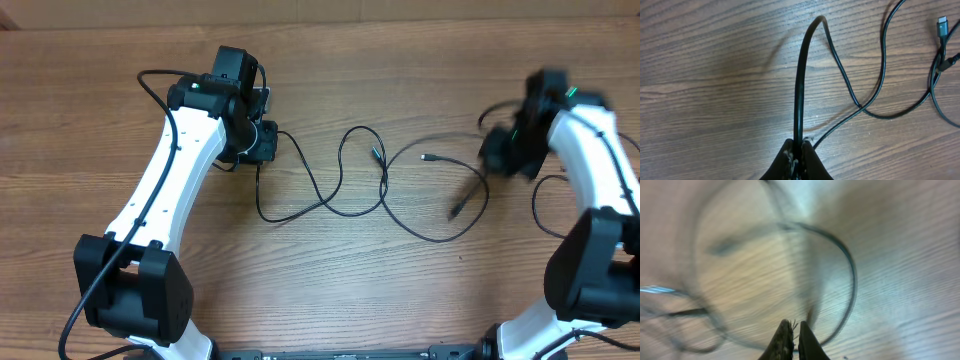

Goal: Untangle cables

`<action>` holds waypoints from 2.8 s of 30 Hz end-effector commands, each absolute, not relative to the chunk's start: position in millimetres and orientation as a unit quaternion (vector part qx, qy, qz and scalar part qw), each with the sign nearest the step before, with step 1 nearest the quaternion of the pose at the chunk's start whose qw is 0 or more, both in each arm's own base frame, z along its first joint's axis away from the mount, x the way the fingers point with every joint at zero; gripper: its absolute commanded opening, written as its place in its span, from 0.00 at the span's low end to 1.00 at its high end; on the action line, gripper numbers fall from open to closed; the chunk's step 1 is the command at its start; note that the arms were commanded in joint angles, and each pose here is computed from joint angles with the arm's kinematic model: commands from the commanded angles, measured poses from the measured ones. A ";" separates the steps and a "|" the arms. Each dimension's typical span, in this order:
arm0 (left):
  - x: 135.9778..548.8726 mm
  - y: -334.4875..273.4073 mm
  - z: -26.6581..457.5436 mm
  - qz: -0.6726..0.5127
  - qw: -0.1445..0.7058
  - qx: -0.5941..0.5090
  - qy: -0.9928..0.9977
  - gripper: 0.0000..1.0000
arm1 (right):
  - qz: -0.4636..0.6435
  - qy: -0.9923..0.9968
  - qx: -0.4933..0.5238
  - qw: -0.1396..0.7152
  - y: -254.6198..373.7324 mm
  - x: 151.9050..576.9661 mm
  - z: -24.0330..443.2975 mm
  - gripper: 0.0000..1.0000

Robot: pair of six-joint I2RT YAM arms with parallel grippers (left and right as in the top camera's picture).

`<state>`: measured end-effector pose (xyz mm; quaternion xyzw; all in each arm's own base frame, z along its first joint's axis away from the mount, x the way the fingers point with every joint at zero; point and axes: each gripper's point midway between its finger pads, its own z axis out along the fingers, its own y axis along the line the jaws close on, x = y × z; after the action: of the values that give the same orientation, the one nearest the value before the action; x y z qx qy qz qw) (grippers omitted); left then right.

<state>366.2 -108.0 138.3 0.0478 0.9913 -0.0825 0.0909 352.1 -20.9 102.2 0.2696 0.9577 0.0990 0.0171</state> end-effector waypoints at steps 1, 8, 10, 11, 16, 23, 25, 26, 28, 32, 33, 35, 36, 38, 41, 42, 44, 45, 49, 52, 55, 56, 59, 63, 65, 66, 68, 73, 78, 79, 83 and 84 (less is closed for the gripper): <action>367.4 -106.8 135.9 -0.077 0.089 0.053 0.992 0.04 | 0.095 0.961 0.225 0.133 -32.0 393.4 189.7 0.04; 367.5 -72.2 134.1 -0.012 0.087 0.017 0.996 0.04 | 0.012 0.938 0.247 0.244 -67.5 408.2 280.5 0.04; 368.7 -67.8 137.1 -0.026 0.089 0.005 0.996 0.04 | 0.045 0.945 0.217 0.242 -51.8 409.0 283.4 0.04; 370.1 -66.6 139.8 -0.037 0.093 -0.001 0.995 0.04 | 0.064 0.951 0.191 0.235 -40.7 407.8 282.4 0.04; 387.6 -52.6 171.0 -0.063 0.156 -0.035 0.985 0.04 | 0.112 0.974 0.100 0.171 4.1 391.4 254.8 0.18; 403.9 -23.2 221.4 -0.085 0.247 -0.146 0.954 0.04 | 0.112 0.991 -0.003 0.076 54.9 363.0 187.5 0.50; 404.6 -15.0 230.0 -0.093 0.260 -0.182 0.944 0.04 | 0.112 0.992 -0.023 0.056 69.9 355.9 164.9 0.57; 404.8 -13.3 233.7 -0.099 0.264 -0.194 0.940 0.04 | 0.112 0.992 -0.032 0.049 77.1 352.7 154.3 0.61; 407.4 -15.6 243.2 -0.117 0.279 -0.190 0.934 0.04 | 0.113 0.991 -0.053 0.042 92.1 347.9 133.3 0.64; 411.1 -20.6 255.9 -0.135 0.301 -0.178 0.927 0.04 | 0.110 0.988 -0.095 0.058 118.8 346.9 96.3 0.66; 412.1 -20.6 258.4 -0.135 0.306 -0.176 0.926 0.04 | 0.108 0.986 -0.104 0.066 124.7 347.5 87.8 0.68; 413.4 -17.5 265.5 -0.134 0.320 -0.172 0.922 0.04 | 0.112 0.983 -0.124 0.081 138.5 347.0 71.7 0.73; 413.5 -16.2 270.7 -0.135 0.328 -0.169 0.920 0.04 | 0.114 0.981 -0.132 0.087 144.0 346.3 65.4 0.75; 413.4 -13.4 282.0 -0.138 0.346 -0.169 0.912 0.04 | 0.117 0.977 -0.150 0.095 156.2 341.4 52.2 0.76; 412.7 -13.8 301.0 -0.146 0.375 -0.164 0.901 0.04 | 0.120 0.970 -0.186 0.102 173.2 331.4 38.0 0.76; 412.2 -16.3 308.2 -0.153 0.384 -0.159 0.896 0.04 | 0.119 0.968 -0.196 0.106 176.8 329.8 34.8 0.76; 410.4 -25.6 324.7 -0.180 0.403 -0.142 0.886 0.04 | 0.109 0.964 -0.209 0.120 182.8 329.5 28.7 0.76; 409.1 -29.5 330.9 -0.192 0.409 -0.135 0.882 0.04 | 0.106 0.964 -0.212 0.124 184.4 329.7 27.3 0.76; 399.0 -39.2 353.5 -0.224 0.429 -0.117 0.868 0.04 | 0.107 0.959 -0.223 0.141 192.6 330.4 22.8 0.75; 394.2 -43.7 362.8 -0.236 0.436 -0.109 0.861 0.04 | 0.109 0.957 -0.223 0.147 192.9 330.2 18.6 0.70; 389.6 -50.1 369.8 -0.253 0.439 -0.097 0.857 0.04 | 0.107 0.958 -0.223 0.142 190.4 325.4 12.5 0.66; 388.3 -51.9 371.8 -0.258 0.440 -0.094 0.855 0.04 | 0.107 0.959 -0.223 0.141 189.7 324.0 10.4 0.66; 387.5 -57.9 378.0 -0.279 0.441 -0.089 0.848 0.04 | 0.107 0.959 -0.223 0.140 187.6 319.8 3.3 0.65; 387.6 -58.5 382.0 -0.281 0.447 -0.087 0.845 0.04 | 0.107 0.962 -0.217 0.129 184.5 312.7 -2.8 0.19; 387.2 -58.1 380.1 -0.279 0.444 -0.088 0.847 0.04 | 0.115 0.961 -0.219 0.126 187.0 310.5 -2.3 0.04; 388.1 -56.4 377.4 -0.275 0.442 -0.092 0.849 0.04 | 0.120 0.960 -0.219 0.124 188.6 309.5 -2.1 0.04; 388.7 -52.8 369.3 -0.264 0.433 -0.102 0.856 0.04 | 0.124 0.961 -0.217 0.120 190.2 310.1 1.5 0.04; 386.3 -48.4 342.1 -0.246 0.390 -0.120 0.879 0.04 | 0.147 0.962 -0.197 0.122 203.9 326.1 42.4 0.04; 393.2 -52.9 313.0 -0.234 0.350 -0.111 0.900 0.04 | 0.201 0.945 -0.200 0.161 226.7 355.5 127.9 0.04; 394.0 -52.0 307.4 -0.231 0.342 -0.114 0.904 0.04 | 0.215 0.941 -0.200 0.167 230.5 359.2 144.3 0.04; 398.2 -53.1 285.1 -0.218 0.312 -0.109 0.918 0.04 | 0.267 0.920 -0.198 0.209 235.9 377.7 217.2 0.04; 399.3 -53.6 280.2 -0.216 0.306 -0.107 0.921 0.04 | 0.269 0.918 -0.190 0.221 232.4 383.4 230.3 0.04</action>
<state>394.0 -50.9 285.3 -0.1306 0.9140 -0.2295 0.3079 371.8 230.3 167.2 -0.1948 0.9413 0.2189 0.1678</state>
